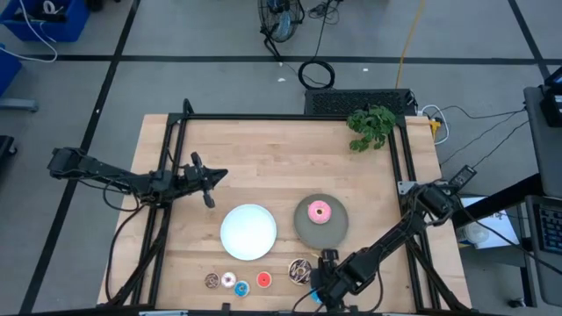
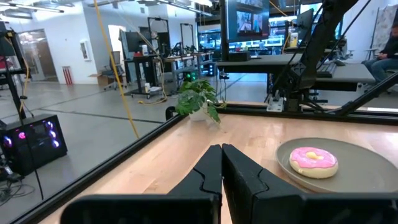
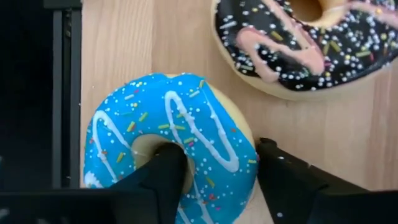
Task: Pick & Place donuts
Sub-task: Put the large blue donut on the brown plate
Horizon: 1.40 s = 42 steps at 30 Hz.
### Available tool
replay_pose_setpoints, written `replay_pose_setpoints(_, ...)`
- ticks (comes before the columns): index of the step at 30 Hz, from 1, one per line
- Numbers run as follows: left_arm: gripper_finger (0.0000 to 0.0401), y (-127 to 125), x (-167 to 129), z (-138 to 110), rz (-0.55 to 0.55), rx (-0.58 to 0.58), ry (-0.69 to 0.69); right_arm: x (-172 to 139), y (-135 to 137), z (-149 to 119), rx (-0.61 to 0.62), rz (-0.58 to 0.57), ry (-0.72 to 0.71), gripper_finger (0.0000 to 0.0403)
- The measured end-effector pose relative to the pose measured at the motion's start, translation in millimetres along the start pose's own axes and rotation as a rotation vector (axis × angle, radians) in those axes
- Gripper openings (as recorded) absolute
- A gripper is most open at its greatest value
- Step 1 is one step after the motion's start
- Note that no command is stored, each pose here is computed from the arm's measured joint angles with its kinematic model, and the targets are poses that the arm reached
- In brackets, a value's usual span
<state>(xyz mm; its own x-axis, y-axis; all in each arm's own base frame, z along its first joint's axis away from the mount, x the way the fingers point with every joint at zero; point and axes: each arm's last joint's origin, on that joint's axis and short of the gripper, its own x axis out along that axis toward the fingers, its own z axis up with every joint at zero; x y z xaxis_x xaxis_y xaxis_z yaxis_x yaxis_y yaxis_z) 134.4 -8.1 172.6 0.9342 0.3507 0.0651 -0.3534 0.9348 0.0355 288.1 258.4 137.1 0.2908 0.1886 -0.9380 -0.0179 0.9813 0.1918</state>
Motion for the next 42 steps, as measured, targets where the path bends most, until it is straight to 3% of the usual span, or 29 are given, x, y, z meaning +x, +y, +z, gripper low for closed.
replay_pose_setpoints(5,0.0017,0,0,0,0.000,0.000,0.000,-11,-6,5,0.044,0.035,0.018,0.0097)
replay_pose_setpoints(10,0.0017,0,0,0,0.000,0.000,-0.001,-30,-6,11,0.003,0.071,-0.029,0.0015)
replay_pose_setpoints(19,0.0017,0,0,0,0.000,-0.001,-0.003,-73,-13,18,0.002,0.079,-0.122,0.0013)
replay_pose_setpoints(25,0.0017,0,0,1,0.000,-0.002,-0.005,-130,-17,22,-0.129,0.062,-0.340,0.0009)
replay_pose_setpoints(29,0.0017,0,0,1,0.000,-0.003,-0.006,-169,-29,18,-0.151,0.033,-0.429,0.0008)
replay_pose_setpoints(36,0.0017,0,0,-1,-0.002,0.024,0.012,-219,-56,-10,-0.127,-0.090,-0.511,0.0007)
replay_pose_setpoints(42,0.0017,0,0,-2,-0.002,0.028,0.015,-218,-91,-51,-0.076,-0.088,-0.642,0.0006)
